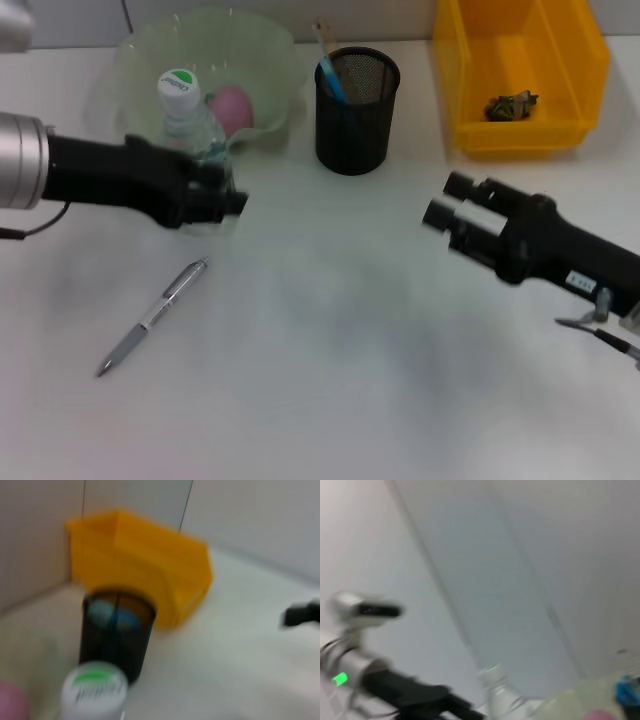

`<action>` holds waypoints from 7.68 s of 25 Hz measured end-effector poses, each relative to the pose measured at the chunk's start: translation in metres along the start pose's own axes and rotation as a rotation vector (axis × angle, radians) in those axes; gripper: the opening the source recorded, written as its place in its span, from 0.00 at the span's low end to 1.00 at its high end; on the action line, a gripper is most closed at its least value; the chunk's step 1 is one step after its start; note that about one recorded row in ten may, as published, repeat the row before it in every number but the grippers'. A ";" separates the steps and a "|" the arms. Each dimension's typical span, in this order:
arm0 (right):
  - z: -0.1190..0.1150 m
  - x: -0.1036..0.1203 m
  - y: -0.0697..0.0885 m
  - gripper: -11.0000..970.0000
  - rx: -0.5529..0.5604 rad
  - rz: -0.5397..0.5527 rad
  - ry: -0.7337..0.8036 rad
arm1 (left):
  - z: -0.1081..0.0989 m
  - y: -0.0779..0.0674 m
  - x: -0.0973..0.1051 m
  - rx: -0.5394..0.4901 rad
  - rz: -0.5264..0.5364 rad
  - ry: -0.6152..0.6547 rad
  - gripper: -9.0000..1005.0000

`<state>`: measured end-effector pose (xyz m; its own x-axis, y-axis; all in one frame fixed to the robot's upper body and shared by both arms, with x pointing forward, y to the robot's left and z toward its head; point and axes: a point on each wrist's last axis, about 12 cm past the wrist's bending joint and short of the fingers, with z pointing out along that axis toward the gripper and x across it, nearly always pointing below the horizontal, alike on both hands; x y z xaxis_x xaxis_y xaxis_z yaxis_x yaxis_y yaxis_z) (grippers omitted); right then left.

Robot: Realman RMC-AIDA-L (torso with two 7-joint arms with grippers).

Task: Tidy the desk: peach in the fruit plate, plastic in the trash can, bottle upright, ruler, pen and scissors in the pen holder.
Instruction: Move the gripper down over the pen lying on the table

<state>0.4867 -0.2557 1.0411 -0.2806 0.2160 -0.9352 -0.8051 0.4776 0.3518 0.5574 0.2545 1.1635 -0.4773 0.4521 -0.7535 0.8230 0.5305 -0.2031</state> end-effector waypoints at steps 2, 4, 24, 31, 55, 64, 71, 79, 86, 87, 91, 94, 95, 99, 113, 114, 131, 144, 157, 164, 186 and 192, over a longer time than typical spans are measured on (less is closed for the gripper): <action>-0.001 -0.002 0.002 0.61 -0.038 -0.026 0.021 | 0.003 0.001 -0.001 -0.011 -0.026 0.063 0.46; -0.003 -0.002 0.005 0.61 -0.064 -0.041 0.038 | 0.007 0.003 0.000 -0.034 -0.059 0.137 0.46; -0.004 -0.002 -0.001 0.61 -0.030 -0.095 0.056 | 0.042 0.003 -0.022 -0.236 -0.227 0.484 0.46; -0.001 -0.005 -0.005 0.61 -0.011 -0.104 0.054 | 0.056 0.000 -0.019 -0.251 -0.239 0.555 0.46; -0.001 -0.004 -0.008 0.60 0.030 -0.085 0.044 | 0.077 -0.001 -0.021 -0.294 -0.219 0.635 0.47; -0.002 -0.003 -0.008 0.60 0.033 -0.083 0.045 | 0.080 0.000 -0.021 -0.294 -0.217 0.644 0.47; -0.001 -0.004 -0.008 0.60 0.032 -0.084 0.045 | 0.079 0.002 -0.024 -0.321 -0.196 0.665 0.46; -0.001 -0.004 -0.009 0.60 0.032 -0.084 0.046 | 0.080 0.000 -0.029 -0.319 -0.183 0.673 0.46; 0.002 -0.006 -0.009 0.60 0.028 -0.089 0.045 | 0.084 -0.001 -0.031 -0.309 -0.181 0.703 0.47; 0.002 -0.006 -0.010 0.60 0.028 -0.090 0.045 | 0.084 -0.001 -0.031 -0.309 -0.181 0.703 0.47; 0.002 -0.006 -0.010 0.60 0.028 -0.090 0.045 | 0.086 0.000 -0.033 -0.310 -0.176 0.720 0.47; 0.002 -0.006 -0.010 0.60 0.028 -0.090 0.045 | 0.087 0.001 -0.033 -0.310 -0.178 0.722 0.47; 0.002 -0.006 -0.010 0.60 0.028 -0.091 0.045 | 0.087 0.001 -0.032 -0.311 -0.179 0.722 0.47; 0.002 -0.006 -0.010 0.60 0.027 -0.095 0.045 | 0.089 0.001 -0.032 -0.310 -0.179 0.723 0.47; 0.003 -0.007 -0.012 0.60 0.034 -0.101 0.049 | 0.091 0.001 -0.032 -0.307 -0.178 0.734 0.46; 0.003 -0.007 -0.012 0.60 0.034 -0.101 0.049 | 0.091 0.001 -0.032 -0.307 -0.178 0.734 0.47; 0.003 -0.007 -0.012 0.60 0.035 -0.100 0.046 | 0.094 0.000 -0.035 -0.318 -0.138 0.743 0.45; 0.004 -0.009 -0.013 0.60 0.037 -0.101 0.037 | 0.096 -0.002 -0.035 -0.311 -0.134 0.752 0.35; 0.006 -0.011 -0.014 0.60 0.034 -0.106 0.036 | 0.097 -0.002 -0.035 -0.310 -0.132 0.752 0.27; 0.005 -0.012 -0.014 0.60 0.041 -0.107 0.031 | 0.097 -0.003 -0.036 -0.307 -0.123 0.756 0.20; 0.005 -0.011 -0.016 0.60 0.055 -0.110 0.036 | 0.097 -0.006 -0.047 -0.324 -0.085 0.741 0.10; 0.009 -0.014 -0.017 0.60 0.049 -0.117 0.035 | 0.095 -0.008 -0.053 -0.303 -0.107 0.756 0.12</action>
<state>0.5089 -0.2595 1.0482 -0.2052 0.1274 -0.9704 -0.8073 0.5385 0.2414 0.6054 0.1582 1.1454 -0.7164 0.6915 -0.0929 0.6939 0.7200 0.0089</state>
